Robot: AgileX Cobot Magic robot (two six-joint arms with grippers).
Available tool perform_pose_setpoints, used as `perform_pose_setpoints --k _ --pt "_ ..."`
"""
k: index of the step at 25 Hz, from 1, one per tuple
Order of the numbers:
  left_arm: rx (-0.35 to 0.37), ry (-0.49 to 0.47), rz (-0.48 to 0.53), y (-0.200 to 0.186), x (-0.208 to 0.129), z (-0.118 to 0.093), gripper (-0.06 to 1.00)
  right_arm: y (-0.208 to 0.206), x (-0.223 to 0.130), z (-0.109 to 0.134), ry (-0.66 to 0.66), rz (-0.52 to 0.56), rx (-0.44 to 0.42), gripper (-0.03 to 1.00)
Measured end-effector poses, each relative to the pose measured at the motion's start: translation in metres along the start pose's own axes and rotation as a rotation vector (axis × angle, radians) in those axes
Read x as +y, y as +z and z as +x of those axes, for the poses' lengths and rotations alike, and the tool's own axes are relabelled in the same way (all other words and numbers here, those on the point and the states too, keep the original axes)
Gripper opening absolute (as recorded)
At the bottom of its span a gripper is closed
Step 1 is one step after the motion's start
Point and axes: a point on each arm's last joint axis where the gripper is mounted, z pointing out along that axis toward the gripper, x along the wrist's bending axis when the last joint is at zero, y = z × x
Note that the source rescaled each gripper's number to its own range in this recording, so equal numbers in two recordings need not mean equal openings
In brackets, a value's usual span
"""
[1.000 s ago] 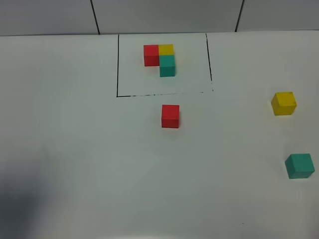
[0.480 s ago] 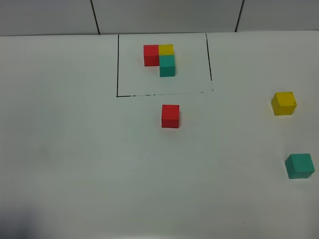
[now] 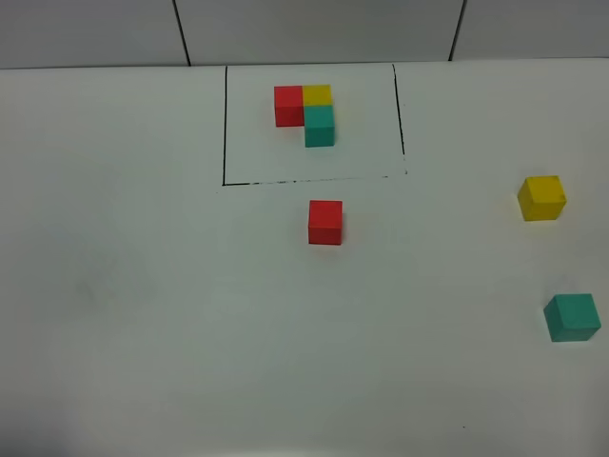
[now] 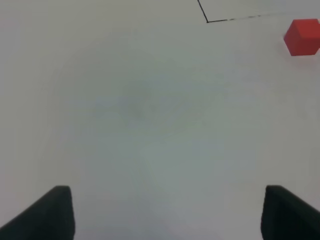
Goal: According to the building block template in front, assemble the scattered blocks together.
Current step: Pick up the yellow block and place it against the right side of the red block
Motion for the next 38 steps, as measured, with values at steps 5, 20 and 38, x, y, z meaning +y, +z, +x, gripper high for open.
perform_pose_setpoints --k 5,20,38 --pt "-0.001 0.003 -0.019 -0.0023 -0.0017 -0.0003 0.96 0.0000 0.0000 0.0000 0.000 0.000 0.000 0.72" --pt "0.045 -0.028 -0.073 -0.0082 -0.0064 -0.0014 0.96 0.0000 0.0000 0.0000 0.000 0.000 0.000 0.72" --pt "0.072 -0.047 -0.073 -0.0081 -0.0063 -0.0018 0.96 -0.0001 0.0004 0.0033 0.026 -0.004 0.037 0.72"
